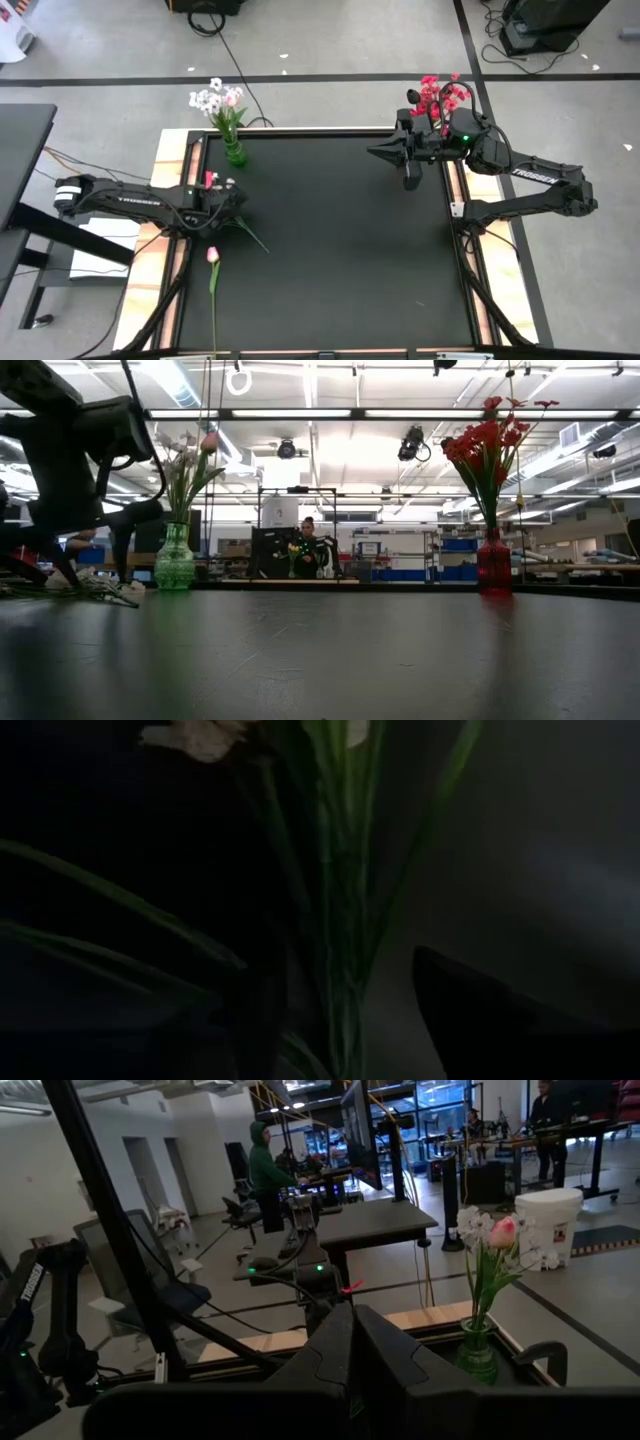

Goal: Sort flowers into vase by color
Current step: Put the white flower into the green flower vase

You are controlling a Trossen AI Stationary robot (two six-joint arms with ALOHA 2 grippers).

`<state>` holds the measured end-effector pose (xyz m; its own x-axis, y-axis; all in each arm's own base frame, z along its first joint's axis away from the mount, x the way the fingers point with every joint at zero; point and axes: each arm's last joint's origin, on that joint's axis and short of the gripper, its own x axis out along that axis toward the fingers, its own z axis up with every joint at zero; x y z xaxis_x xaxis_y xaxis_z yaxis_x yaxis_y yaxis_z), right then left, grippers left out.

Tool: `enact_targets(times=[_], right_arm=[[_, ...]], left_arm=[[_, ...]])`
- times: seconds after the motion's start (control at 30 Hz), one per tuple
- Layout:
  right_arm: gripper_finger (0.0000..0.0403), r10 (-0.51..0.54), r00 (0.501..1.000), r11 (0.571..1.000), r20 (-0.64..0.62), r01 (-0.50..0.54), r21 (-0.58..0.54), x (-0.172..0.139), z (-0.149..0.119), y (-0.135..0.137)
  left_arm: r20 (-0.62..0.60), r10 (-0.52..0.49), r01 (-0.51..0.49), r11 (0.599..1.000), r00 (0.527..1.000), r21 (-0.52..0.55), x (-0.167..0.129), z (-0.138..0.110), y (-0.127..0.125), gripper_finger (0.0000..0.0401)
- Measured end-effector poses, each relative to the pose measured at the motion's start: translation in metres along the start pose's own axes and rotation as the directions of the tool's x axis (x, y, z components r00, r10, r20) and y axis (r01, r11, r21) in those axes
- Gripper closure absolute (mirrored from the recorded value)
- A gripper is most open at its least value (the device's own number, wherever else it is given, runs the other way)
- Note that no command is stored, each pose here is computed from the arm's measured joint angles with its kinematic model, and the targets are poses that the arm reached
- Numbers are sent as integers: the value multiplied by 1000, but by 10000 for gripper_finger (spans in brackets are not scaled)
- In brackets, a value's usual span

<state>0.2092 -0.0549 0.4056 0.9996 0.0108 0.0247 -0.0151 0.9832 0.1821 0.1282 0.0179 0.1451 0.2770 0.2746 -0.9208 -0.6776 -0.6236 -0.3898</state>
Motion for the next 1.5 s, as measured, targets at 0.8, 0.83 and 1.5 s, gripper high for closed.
enact_targets(times=[0.8, 0.83, 1.5], right_arm=[[379, 0, 1000, 1000, 0, 0, 0, 0, 0, 0], [379, 0, 1000, 1000, 0, 0, 0, 0, 0, 0], [379, 0, 1000, 1000, 0, 0, 0, 0, 0, 0]], left_arm=[[-40, -250, 253, 964, 967, 80, 0, -10, -19, 387], [-44, -310, 313, 945, 950, 93, -2, -12, -24, 387], [-344, -852, 554, -78, 394, 829, -57, -31, -86, 383]])
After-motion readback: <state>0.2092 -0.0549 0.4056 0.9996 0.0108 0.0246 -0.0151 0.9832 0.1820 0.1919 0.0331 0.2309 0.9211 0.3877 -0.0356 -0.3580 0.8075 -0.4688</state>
